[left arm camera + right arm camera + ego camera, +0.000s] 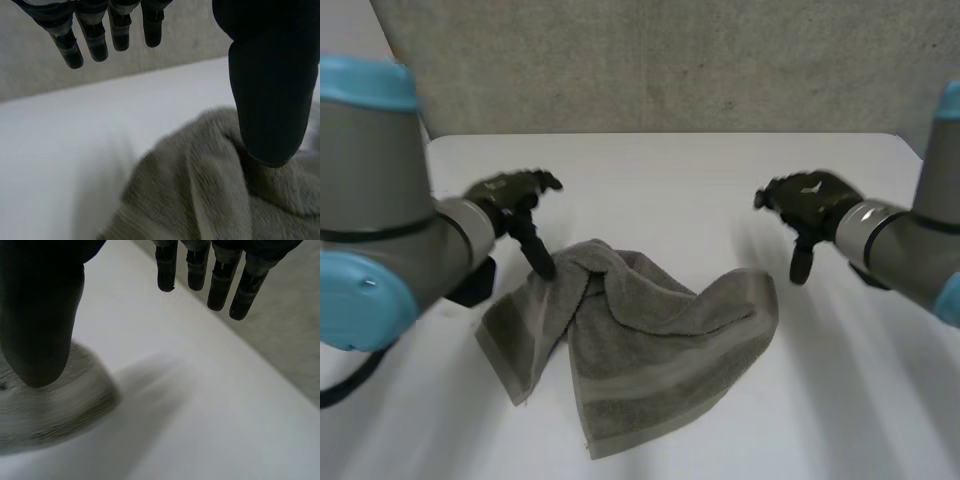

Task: Fold the towel.

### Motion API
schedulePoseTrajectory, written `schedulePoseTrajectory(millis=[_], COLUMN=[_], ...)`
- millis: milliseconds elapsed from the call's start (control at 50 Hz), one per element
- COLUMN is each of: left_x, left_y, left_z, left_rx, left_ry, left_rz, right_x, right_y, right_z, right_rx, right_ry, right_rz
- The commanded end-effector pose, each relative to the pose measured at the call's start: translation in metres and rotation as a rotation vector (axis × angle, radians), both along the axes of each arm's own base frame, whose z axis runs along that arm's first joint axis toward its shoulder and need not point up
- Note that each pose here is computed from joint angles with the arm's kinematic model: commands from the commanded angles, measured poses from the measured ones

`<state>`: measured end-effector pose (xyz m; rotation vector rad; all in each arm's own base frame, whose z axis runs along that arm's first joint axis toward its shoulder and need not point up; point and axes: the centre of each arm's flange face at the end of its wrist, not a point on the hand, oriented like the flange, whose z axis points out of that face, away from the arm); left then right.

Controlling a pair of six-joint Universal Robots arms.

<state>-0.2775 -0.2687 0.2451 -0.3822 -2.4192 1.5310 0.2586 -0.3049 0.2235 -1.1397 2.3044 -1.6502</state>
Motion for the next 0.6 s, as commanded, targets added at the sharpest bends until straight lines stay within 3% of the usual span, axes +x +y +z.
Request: schedulePoseTrajectory(millis=[20,320,460,600], left_x=[-0.012,-0.017,-0.023,-0.032], left_y=[-0.006,-0.025,-0.037,-0.052], left_z=[-0.049,-0.076,-0.056,-0.02], left_rx=[0.063,-0.052,-0.152,-0.308], left_ry=[0.005,0.017,0.029,-0.05], left_rz=[0.004,0.063,0.053,-0.002], right_x=[0.022,0.036,0.041,0.052], right_y=[-0.001,-0.004,-0.011,-0.027], right_z=[-0.053,-0.076,-0.079,-0.062], right_rx=[0.096,0.075,0.061,-0.02], right_ry=[-0.045,-0.09,-0.095,-0.122], right_rz=[0.089,0.104,0.119,0.13])
